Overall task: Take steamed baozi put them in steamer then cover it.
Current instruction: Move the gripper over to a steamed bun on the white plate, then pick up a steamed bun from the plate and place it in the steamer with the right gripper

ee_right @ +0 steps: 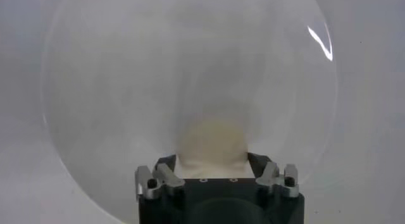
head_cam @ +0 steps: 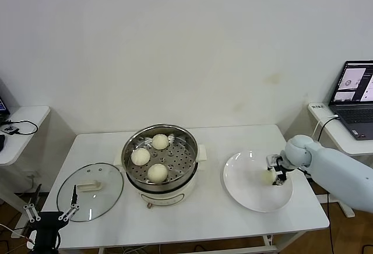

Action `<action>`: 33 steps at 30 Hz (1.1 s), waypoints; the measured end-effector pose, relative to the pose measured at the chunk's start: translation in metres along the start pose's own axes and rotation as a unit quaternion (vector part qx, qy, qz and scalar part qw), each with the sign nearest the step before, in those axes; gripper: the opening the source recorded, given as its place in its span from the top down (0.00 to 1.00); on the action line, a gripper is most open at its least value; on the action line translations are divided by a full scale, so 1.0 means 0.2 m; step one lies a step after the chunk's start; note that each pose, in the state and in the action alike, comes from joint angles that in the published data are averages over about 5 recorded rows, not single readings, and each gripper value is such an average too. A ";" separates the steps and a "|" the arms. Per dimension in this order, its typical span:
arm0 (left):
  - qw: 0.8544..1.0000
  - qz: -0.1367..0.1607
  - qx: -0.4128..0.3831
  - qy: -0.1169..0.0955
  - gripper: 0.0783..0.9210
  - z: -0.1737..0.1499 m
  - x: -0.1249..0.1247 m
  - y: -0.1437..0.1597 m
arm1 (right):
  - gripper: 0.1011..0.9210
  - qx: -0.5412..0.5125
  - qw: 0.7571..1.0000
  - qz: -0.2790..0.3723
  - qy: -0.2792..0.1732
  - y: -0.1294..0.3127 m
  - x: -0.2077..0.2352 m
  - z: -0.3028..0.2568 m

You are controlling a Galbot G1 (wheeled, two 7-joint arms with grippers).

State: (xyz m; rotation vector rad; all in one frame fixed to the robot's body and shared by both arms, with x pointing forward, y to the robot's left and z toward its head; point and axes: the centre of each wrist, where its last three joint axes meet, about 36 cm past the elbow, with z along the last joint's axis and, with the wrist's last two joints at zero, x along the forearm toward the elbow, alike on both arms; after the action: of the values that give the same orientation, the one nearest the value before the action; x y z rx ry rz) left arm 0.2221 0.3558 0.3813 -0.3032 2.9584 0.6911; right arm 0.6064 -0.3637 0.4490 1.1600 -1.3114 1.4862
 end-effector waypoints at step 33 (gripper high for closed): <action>1.000 0.011 0.006 -0.021 0.12 -0.04 -0.05 -0.03 | 0.51 0.043 0.985 0.116 -0.116 -0.39 1.09 -0.56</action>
State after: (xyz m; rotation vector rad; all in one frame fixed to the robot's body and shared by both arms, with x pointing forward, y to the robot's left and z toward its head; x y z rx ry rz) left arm 0.2331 0.3488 0.3882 -0.2540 2.9298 0.6725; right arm 0.6155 -0.2431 0.6758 1.3025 -1.5994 1.6253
